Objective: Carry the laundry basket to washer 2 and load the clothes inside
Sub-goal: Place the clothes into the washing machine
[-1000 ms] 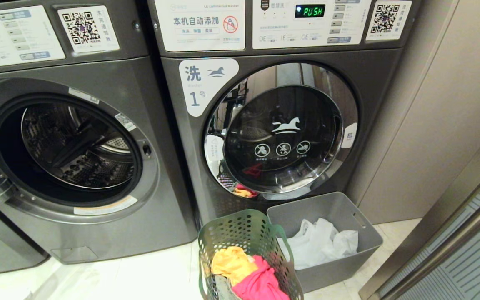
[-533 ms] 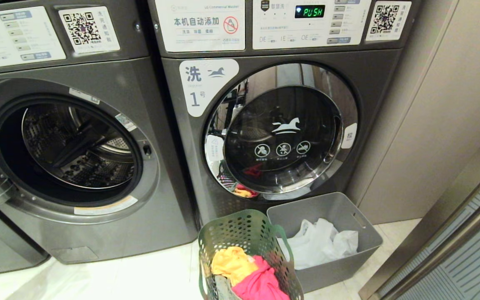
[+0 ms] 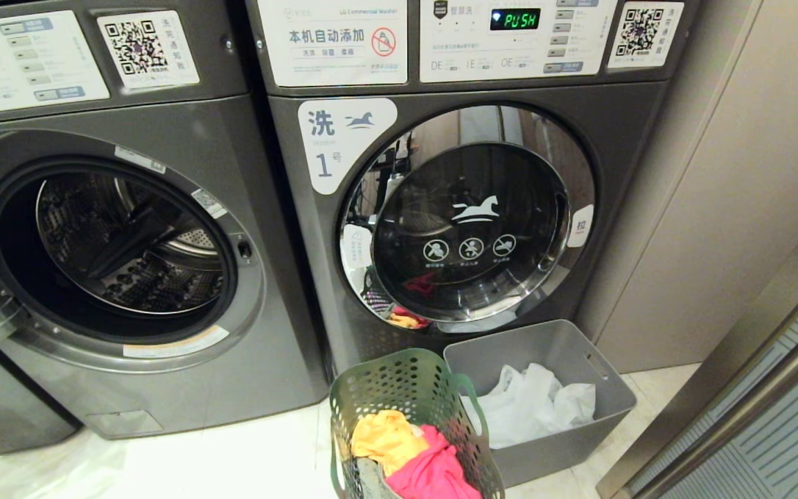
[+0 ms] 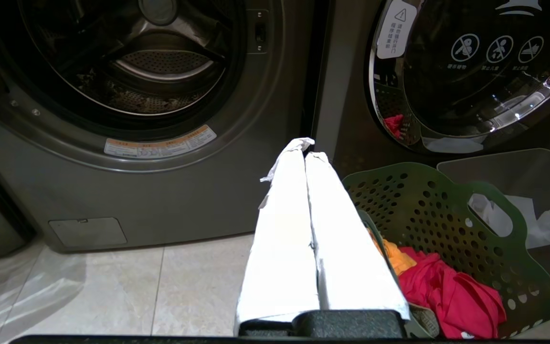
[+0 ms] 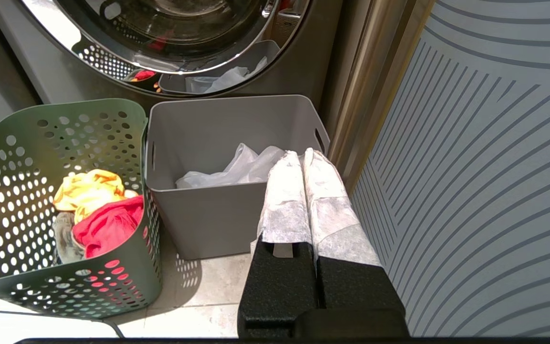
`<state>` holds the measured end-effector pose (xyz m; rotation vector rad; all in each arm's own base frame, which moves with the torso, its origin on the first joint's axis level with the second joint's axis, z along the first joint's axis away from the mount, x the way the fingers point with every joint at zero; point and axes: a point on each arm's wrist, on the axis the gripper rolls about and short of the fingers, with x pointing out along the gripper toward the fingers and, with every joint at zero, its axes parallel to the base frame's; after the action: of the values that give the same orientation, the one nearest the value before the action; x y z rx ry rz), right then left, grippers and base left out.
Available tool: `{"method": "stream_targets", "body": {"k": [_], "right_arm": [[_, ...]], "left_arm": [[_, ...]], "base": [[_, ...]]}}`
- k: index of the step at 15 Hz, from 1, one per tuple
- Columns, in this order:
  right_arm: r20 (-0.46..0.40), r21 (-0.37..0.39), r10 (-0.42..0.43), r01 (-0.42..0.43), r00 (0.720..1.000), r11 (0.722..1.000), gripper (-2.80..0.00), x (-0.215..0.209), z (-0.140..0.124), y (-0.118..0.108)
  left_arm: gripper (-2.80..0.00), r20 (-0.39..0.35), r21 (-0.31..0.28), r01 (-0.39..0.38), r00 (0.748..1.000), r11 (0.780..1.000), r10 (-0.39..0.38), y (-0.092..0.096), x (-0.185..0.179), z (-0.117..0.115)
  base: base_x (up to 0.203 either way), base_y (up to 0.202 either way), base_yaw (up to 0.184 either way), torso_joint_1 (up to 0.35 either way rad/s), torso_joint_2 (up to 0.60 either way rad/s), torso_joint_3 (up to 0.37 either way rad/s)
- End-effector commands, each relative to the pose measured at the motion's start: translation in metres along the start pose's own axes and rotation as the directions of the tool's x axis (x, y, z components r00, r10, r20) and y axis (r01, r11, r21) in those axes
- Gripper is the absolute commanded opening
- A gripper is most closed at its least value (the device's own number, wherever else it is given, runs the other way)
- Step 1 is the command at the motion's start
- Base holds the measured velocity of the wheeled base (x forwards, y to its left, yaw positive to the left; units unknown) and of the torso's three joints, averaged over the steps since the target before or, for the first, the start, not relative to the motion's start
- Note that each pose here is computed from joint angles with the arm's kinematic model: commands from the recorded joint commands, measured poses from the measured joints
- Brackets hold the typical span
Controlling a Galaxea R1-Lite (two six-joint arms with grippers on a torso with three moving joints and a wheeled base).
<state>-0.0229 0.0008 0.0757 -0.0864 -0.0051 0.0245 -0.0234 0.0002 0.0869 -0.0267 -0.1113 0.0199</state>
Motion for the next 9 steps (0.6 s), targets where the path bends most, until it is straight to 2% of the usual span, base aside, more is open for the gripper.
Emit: {"method": "stream_targets", "body": {"k": [1,4,5,9], "right_arm": [[-0.001,-0.001,0.001,-0.001,1.000,1.000,-2.80,0.0001,0.0001,0.0000],[-0.001,-0.001,0.001,-0.001,1.000,1.000,-2.80,0.0001,0.0001,0.0000],[-0.001,-0.001,0.001,-0.001,1.000,1.000,-2.80,0.0001,0.0001,0.0000],[-0.001,-0.007,0.001,-0.001,1.000,1.000,-2.80,0.0001,0.0001,0.0000]], "left_arm": [[-2.80,-0.038,-0.001,0.000,0.999,1.000,0.000,0.0003,0.0020,-0.0113],[-2.80,-0.038,0.001,0.000,0.999,1.000,0.000,0.0003,0.0019,-0.0113],[-2.80,-0.039,0.001,0.000,0.999,1.000,0.000,0.0003,0.0020,-0.0112],[-2.80,-0.038,-0.001,-0.001,0.999,1.000,0.001,0.0003,0.0020,-0.0113]], "base": [[0.000,0.000,0.000,0.000,0.00,0.000],[0.000,0.000,0.000,0.000,0.00,0.000],[0.004,0.097,-0.005,-0.005,0.00,-0.002],[0.001,0.188,0.000,0.001,0.00,0.004]]}}
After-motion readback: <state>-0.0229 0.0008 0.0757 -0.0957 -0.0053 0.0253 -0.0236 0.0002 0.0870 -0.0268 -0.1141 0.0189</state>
